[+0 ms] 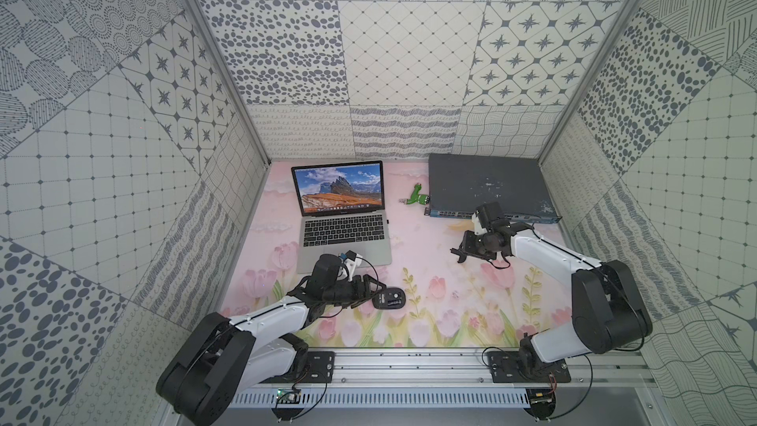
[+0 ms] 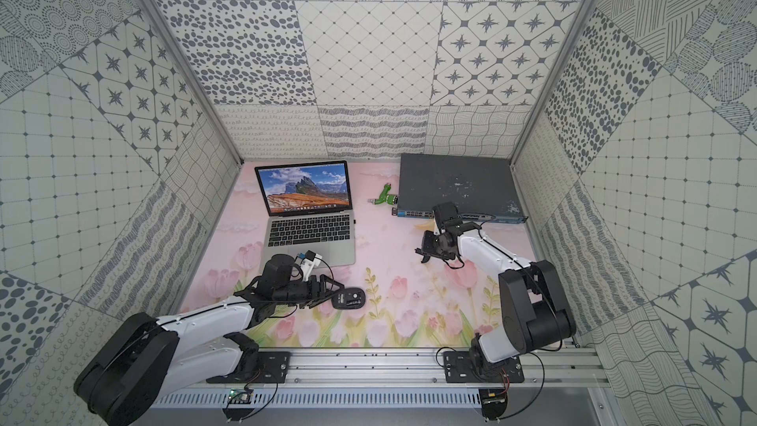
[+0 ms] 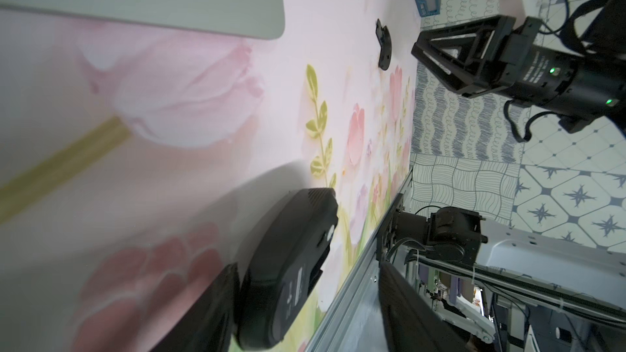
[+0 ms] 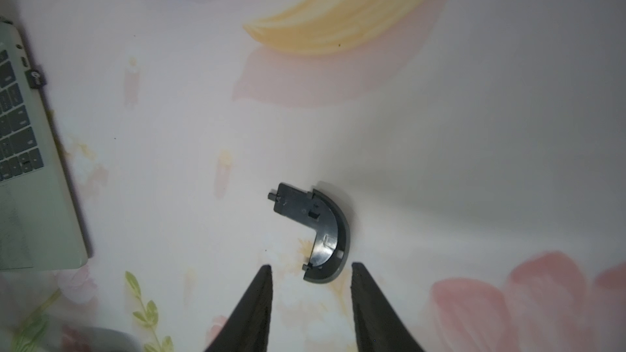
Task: Remove the wireless mouse receiver from the laptop
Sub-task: Move the lid to the center of the board.
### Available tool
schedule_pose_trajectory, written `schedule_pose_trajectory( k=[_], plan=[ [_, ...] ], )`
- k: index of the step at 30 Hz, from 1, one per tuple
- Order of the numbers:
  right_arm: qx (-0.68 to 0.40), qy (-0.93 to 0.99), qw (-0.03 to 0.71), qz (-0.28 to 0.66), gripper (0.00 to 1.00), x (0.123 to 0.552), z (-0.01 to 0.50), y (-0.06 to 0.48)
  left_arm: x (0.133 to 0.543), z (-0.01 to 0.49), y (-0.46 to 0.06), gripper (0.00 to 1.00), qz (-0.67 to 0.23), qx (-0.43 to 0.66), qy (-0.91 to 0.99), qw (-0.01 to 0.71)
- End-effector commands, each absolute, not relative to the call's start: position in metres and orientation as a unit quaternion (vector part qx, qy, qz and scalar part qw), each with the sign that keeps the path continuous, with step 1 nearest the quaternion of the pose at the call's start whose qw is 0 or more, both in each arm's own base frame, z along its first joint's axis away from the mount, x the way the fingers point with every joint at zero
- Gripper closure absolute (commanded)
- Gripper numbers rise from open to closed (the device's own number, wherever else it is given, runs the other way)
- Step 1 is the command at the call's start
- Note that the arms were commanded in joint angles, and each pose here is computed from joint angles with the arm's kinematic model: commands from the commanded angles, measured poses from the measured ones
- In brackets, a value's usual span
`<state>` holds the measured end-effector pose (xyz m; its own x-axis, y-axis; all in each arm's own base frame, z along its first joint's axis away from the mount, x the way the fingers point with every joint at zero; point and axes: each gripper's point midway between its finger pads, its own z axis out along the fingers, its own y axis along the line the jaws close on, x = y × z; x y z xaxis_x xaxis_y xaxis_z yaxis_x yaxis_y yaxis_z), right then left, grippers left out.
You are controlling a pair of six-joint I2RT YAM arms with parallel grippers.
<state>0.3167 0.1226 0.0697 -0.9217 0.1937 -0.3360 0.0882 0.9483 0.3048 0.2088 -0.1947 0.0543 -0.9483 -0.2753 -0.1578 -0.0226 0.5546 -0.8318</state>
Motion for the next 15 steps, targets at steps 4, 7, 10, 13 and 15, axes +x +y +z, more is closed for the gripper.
schedule_pose_trajectory(
  k=[4, 7, 10, 13, 15],
  plan=[
    [-0.010, 0.955, 0.211, 0.206, 0.53, 0.308, 0.107, 0.161, 0.223, 0.085, -0.158, 0.22, -0.344, -0.083, 0.910, 0.214],
    [-0.127, 0.938, 0.237, 0.218, 0.50, 0.305, 0.127, 0.204, 0.236, 0.120, -0.127, 0.20, -0.273, -0.093, 0.913, 0.289],
    [-0.249, 0.907, 0.257, 0.221, 0.47, 0.305, 0.141, 0.246, 0.254, 0.143, -0.090, 0.20, -0.189, -0.115, 0.917, 0.331],
    [-0.395, 0.841, 0.279, 0.242, 0.38, 0.305, 0.148, 0.292, 0.282, 0.147, -0.054, 0.21, -0.143, -0.165, 0.917, 0.334],
    [-0.480, 0.797, 0.279, 0.239, 0.34, 0.312, 0.140, 0.313, 0.309, 0.152, -0.046, 0.20, -0.173, -0.152, 0.907, 0.353]
  ],
)
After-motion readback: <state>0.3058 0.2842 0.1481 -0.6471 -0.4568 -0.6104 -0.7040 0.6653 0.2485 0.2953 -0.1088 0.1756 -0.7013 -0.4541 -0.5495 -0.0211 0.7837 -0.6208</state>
